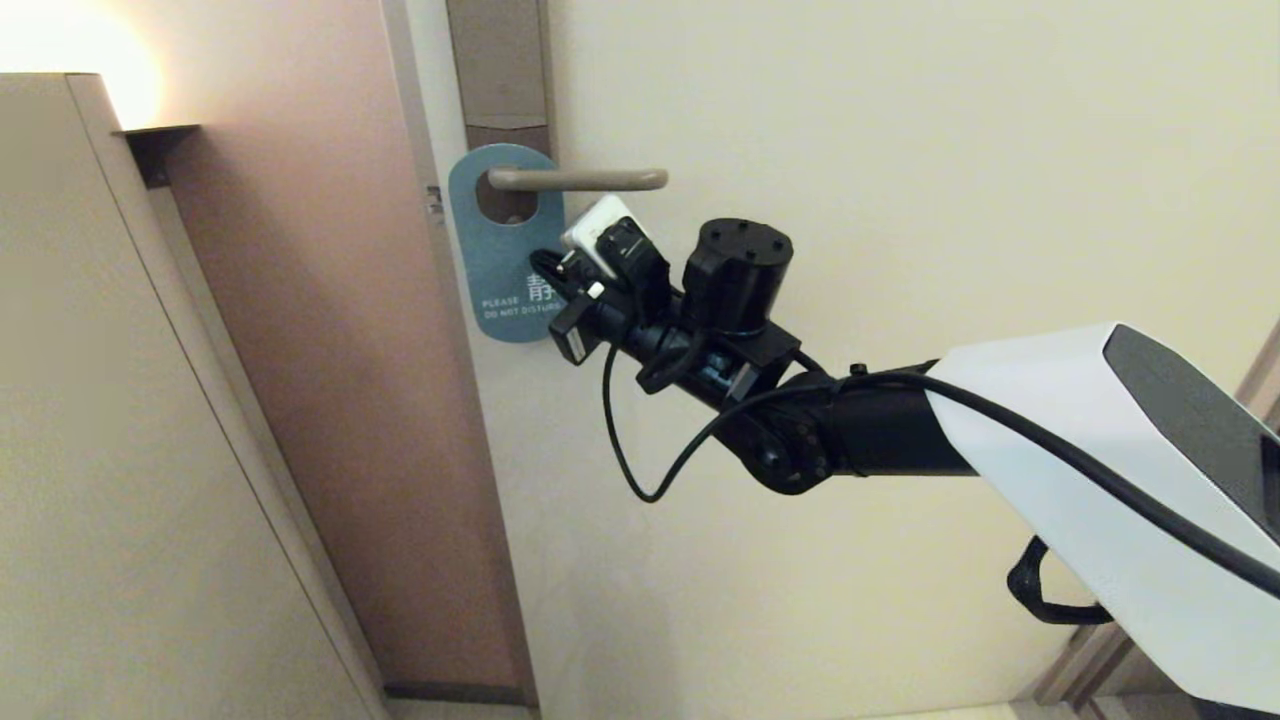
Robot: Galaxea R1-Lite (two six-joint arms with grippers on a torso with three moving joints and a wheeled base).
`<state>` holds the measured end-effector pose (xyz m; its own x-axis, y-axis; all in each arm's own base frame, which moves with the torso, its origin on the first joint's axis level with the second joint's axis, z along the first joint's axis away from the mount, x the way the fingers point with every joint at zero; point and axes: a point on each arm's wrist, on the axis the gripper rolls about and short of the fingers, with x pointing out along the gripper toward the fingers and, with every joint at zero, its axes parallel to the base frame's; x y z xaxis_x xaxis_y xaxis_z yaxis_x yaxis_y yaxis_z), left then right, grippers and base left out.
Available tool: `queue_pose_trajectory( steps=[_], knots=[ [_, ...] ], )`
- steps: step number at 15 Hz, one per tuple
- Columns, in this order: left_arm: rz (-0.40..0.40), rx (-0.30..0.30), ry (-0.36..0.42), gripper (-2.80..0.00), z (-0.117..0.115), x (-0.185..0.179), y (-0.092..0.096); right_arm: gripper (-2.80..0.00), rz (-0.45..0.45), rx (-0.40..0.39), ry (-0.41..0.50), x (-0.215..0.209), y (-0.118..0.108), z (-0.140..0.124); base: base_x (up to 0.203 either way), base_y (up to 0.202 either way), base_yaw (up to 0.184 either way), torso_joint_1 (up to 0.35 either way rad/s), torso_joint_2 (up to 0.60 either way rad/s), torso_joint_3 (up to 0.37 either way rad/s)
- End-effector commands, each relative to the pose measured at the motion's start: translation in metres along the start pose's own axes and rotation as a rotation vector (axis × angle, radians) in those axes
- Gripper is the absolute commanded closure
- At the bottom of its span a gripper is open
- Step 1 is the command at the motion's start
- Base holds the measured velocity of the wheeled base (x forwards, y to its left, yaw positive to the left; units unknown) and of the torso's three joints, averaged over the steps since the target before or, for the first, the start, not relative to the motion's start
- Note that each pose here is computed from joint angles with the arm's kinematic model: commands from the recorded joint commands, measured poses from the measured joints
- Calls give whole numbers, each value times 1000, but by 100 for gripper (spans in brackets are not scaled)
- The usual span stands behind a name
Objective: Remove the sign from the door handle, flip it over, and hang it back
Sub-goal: Hang the sign back with the other side facing out
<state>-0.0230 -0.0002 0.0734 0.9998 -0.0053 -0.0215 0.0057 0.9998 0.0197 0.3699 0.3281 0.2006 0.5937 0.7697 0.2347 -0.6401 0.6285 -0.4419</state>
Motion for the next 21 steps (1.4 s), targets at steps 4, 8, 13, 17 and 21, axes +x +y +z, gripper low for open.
queue_pose_trajectory(
  steps=[4, 8, 13, 17, 21],
  knots=[
    [1, 0, 2, 0, 0, 0, 0, 0, -6, -5, 2, -7, -6, 7, 0, 0, 0, 0, 0, 0],
    [1, 0, 2, 0, 0, 0, 0, 0, -22, -8, 27, -17, -18, 8, 0, 0, 0, 0, 0, 0],
    [1, 0, 2, 0, 0, 0, 0, 0, -42, -13, 47, -29, -32, 11, 0, 0, 0, 0, 0, 0],
    [1, 0, 2, 0, 0, 0, 0, 0, -52, -11, 93, -42, -41, 4, 0, 0, 0, 0, 0, 0],
    [2, 0, 2, 0, 0, 0, 0, 0, -68, -2, 180, -61, -52, -15, 0, 0, 0, 0, 0, 0]
  ],
)
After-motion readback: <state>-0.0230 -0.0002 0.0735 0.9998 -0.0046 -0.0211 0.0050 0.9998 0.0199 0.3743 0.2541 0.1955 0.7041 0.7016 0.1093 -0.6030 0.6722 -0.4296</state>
